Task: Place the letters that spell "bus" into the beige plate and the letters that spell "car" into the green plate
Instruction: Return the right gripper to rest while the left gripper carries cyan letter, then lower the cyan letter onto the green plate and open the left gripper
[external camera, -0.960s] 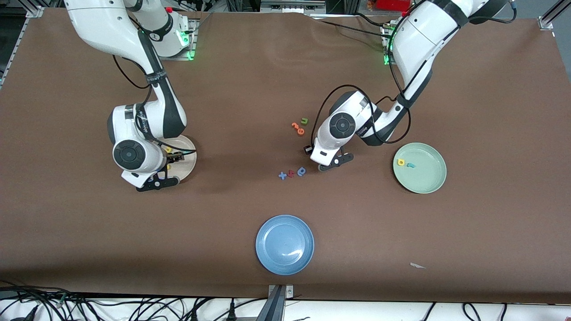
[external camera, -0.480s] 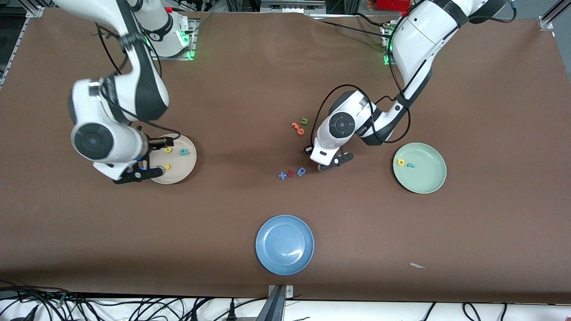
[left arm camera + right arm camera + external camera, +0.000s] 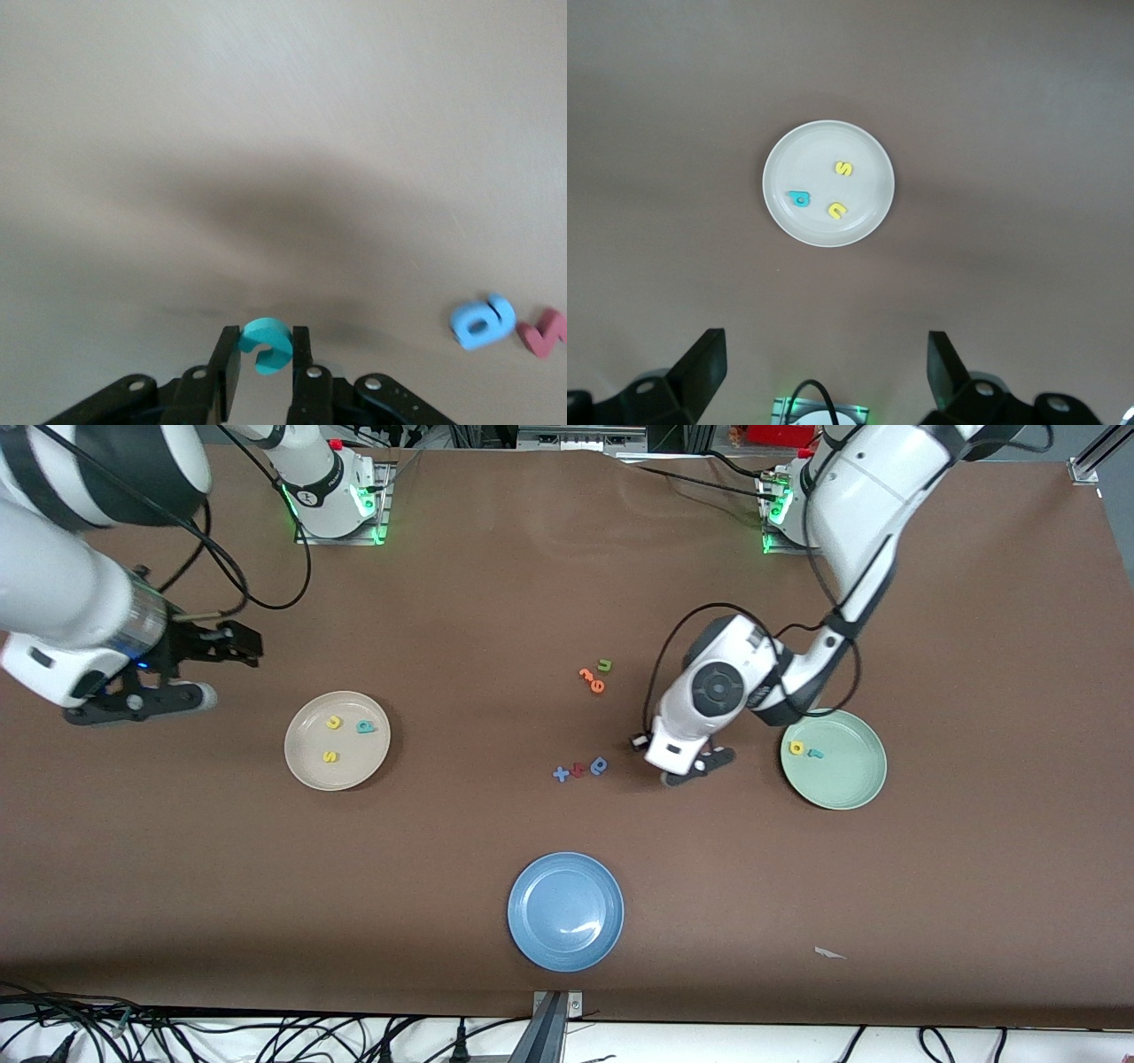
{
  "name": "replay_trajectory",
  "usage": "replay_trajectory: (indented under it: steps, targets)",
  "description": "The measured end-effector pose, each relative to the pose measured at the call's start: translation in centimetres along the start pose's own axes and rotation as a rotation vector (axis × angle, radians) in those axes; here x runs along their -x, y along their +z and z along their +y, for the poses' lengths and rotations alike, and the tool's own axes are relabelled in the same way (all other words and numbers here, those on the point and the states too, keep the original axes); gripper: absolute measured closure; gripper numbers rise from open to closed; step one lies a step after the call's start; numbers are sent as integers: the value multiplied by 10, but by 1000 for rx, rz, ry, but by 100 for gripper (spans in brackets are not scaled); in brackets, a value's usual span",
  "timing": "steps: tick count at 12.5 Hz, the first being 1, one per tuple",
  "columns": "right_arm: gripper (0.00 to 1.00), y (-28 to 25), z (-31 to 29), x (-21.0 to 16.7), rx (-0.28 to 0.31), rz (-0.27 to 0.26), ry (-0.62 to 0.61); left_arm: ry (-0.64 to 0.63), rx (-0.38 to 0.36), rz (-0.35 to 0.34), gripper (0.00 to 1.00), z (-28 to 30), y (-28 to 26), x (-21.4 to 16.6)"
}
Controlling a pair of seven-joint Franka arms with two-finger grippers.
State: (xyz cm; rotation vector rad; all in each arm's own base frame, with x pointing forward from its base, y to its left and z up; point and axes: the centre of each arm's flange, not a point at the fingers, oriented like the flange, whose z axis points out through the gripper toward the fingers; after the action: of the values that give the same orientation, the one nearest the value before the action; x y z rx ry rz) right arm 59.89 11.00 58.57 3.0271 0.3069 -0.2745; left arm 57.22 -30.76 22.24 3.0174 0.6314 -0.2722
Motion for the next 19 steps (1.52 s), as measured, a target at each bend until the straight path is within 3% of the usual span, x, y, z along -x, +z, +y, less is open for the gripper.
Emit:
replay_trajectory:
  steps: [3,9,11,16,19]
  targets:
    - [0,-16,15,2,-12,65,12,62,-50,-25,72,-79,-49,-62]
    - [0,10,176,72,-128,94,242,206,-23,-65,72,-206,-61,-142]
    - [0,18,182,79,-141,95,256,244,-23,-65,72,-237,-61,-157]
    - [0,22,145,53,-160,135,163,297,-111,-58,72,-276,-40,-173]
    - [0,16,145,58,-159,141,143,299,-97,-58,72,-280,-20,-178]
